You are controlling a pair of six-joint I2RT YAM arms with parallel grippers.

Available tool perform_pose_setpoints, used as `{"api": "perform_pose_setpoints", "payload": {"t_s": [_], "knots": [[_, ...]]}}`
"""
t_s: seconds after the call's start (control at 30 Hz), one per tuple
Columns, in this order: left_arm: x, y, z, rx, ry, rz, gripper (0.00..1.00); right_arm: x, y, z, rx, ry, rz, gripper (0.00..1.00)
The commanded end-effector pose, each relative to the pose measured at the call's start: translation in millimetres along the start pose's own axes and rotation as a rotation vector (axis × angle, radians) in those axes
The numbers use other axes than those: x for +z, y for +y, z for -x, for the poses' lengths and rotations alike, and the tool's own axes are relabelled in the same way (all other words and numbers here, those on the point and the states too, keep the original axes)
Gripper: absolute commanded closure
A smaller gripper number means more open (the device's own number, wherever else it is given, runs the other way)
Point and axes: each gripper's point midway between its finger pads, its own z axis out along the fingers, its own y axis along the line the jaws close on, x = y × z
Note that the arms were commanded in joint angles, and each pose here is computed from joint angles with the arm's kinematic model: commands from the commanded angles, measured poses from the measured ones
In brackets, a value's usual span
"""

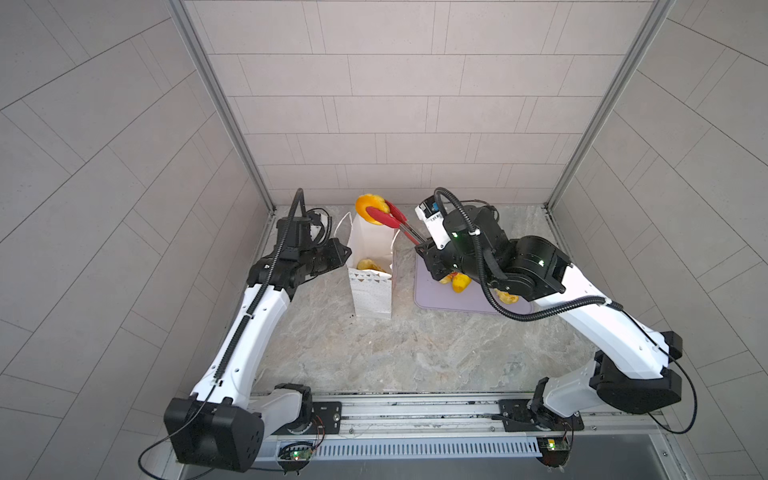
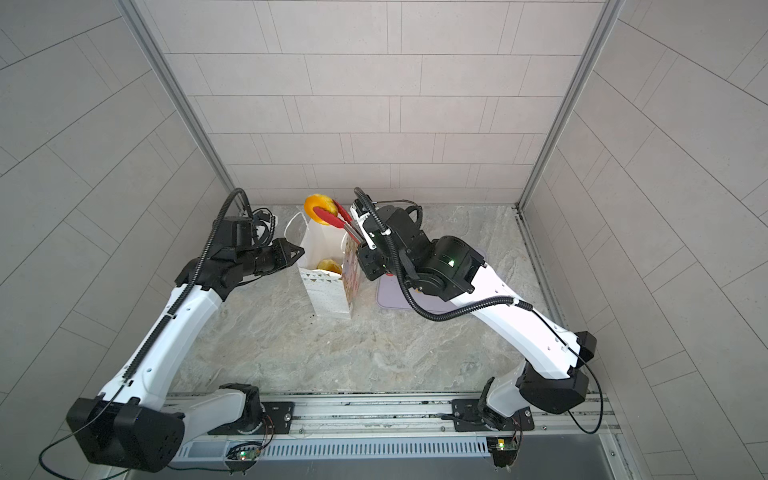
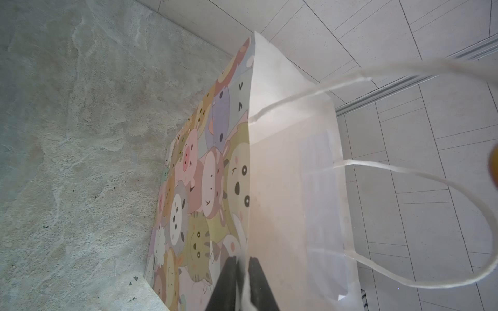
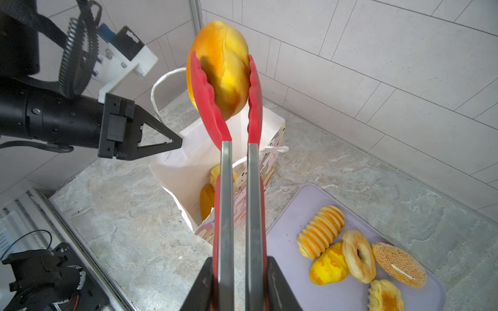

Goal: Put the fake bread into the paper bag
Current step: 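Lower the bun into the bag and open the tongs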

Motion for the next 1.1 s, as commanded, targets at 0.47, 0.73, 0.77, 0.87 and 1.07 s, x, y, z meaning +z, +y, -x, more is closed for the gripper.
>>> {"api": "perform_pose_setpoints", "payload": {"t_s": [0.47,0.73,0.77,0.87,1.07], "knots": [[-5.1,-8.9,3.4,0.017,-0.020,-0.029,0.87,19.8,-4.6,-11.6,-0.107,0.071,-0.109,0.70],[-5.1,-8.5,3.1,0.016,-0.020,-0.028,0.86,27.5,-4.2,-18.4,-0.121,0.095,-0.120,0.64],[-5.3,-8.7,3.2,0.016,-0.021,-0.029,0.86,27.6,-4.0,-18.2,-0.122,0.094,-0.120,0.63],[-5.4,-9.0,3.5,0.017,-0.022,-0.029,0.87,26.8,-4.2,-17.3,-0.120,0.090,-0.119,0.60],[-4.9,-8.3,2.6,0.016,-0.019,-0.028,0.87,25.4,-3.2,-15.0,-0.116,0.079,-0.112,0.53]]}}
